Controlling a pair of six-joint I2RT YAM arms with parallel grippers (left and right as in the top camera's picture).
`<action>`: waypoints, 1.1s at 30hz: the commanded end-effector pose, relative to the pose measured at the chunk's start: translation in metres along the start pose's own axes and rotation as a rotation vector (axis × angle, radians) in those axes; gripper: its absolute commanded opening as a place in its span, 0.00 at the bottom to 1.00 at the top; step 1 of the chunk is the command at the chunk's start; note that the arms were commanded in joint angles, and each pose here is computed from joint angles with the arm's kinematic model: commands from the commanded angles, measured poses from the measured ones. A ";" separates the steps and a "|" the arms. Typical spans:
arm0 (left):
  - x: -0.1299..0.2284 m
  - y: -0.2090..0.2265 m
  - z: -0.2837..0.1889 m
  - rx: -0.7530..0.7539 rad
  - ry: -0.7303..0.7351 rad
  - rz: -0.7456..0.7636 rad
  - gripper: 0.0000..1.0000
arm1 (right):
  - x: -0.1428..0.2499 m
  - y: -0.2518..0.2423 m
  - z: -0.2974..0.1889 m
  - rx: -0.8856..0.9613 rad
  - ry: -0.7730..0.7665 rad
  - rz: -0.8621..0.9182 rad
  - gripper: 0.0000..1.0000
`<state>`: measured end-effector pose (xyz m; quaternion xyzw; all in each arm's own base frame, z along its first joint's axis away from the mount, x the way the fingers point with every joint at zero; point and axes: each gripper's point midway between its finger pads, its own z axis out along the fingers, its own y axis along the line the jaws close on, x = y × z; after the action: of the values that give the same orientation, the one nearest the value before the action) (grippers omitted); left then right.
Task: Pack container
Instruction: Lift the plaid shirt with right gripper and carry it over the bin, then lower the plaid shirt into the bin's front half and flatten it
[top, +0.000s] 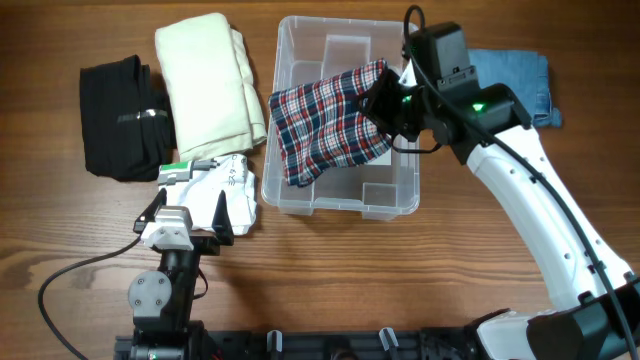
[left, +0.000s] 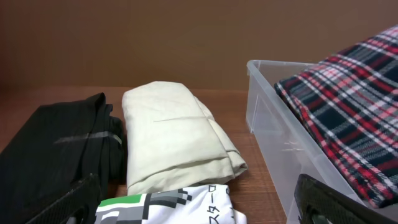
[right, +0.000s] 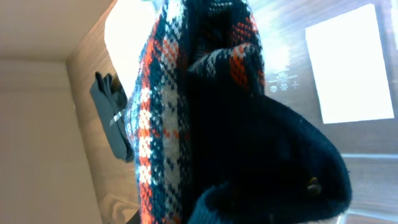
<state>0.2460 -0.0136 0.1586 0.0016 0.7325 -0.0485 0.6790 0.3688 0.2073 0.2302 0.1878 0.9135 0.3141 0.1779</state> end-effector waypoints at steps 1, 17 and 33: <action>0.003 -0.004 0.000 0.022 0.008 0.015 1.00 | 0.001 -0.009 0.006 0.037 -0.026 0.084 0.04; 0.003 -0.004 0.000 0.022 0.008 0.015 1.00 | 0.011 -0.024 0.028 0.083 -0.033 0.121 0.04; 0.003 -0.004 0.000 0.022 0.008 0.015 1.00 | 0.033 -0.053 0.058 0.148 -0.040 0.133 0.05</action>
<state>0.2460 -0.0136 0.1586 0.0016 0.7325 -0.0485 0.6790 0.3528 0.2126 0.1501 0.2773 0.9132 0.2576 0.1513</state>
